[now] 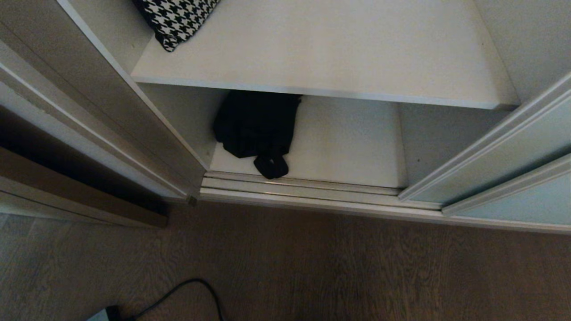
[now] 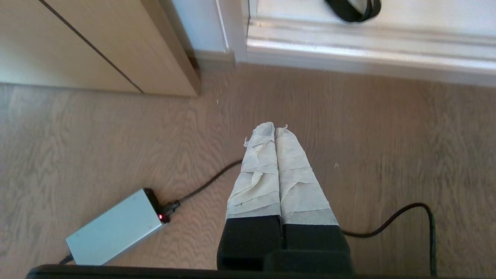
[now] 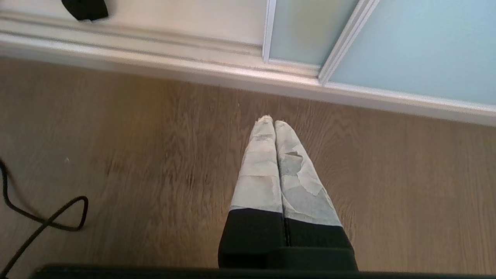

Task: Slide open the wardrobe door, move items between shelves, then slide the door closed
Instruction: Place the bag on the higher shelf

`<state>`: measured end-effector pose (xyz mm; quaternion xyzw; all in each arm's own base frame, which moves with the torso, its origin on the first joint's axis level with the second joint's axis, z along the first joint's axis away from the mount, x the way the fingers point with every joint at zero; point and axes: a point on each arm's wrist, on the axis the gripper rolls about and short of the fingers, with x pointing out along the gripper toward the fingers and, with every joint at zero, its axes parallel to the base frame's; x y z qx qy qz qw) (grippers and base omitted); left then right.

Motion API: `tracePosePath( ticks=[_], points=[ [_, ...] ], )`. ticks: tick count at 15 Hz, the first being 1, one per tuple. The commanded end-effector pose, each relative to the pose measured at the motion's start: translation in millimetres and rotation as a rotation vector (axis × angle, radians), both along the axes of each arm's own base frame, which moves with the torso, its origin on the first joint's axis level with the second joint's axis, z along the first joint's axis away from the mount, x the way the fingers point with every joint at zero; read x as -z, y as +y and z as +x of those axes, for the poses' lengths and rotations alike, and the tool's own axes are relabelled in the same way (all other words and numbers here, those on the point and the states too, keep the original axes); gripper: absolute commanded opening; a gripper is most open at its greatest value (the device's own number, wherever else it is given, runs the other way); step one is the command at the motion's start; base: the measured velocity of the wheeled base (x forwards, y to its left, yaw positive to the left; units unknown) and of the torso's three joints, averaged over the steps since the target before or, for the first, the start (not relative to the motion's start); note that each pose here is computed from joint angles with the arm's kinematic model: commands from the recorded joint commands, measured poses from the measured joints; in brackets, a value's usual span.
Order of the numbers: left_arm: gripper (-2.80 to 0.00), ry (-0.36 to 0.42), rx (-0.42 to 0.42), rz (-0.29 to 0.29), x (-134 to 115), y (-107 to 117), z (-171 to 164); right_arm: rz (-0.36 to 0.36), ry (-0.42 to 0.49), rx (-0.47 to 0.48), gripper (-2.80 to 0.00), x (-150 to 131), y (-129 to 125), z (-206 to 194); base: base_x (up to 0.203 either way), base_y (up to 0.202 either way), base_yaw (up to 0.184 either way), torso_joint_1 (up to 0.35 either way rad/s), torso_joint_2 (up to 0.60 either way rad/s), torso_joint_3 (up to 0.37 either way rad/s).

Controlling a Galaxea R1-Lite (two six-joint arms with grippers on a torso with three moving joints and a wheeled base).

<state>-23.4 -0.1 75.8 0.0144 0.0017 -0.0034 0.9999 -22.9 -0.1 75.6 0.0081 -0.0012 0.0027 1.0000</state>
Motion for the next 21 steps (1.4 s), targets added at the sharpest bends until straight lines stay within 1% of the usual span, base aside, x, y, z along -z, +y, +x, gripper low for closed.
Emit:
tracePosePath(
  ticks=[1, 18, 21],
  points=[
    [-2.80, 0.003, -0.001, 0.000, -0.1, 0.0, 0.1, -0.001, -0.004, -0.001, -2.80, 0.0, 0.0, -0.3, 0.000, 0.000, 0.000, 0.002, 0.00, -0.200],
    [-2.80, 0.003, 0.002, 0.000, -0.1, -0.1, 0.1, -0.001, -0.004, -0.001, -2.80, 0.0, 0.0, -0.3, 0.000, 0.000, 0.000, 0.003, 0.00, -0.198],
    [-2.80, -0.006, 0.002, -0.001, -0.2, -0.1, 0.5, -0.001, -0.004, -0.001, -2.80, 0.0, 0.0, -0.3, 0.000, 0.000, 0.000, 0.000, 0.01, -0.176]
  ],
)
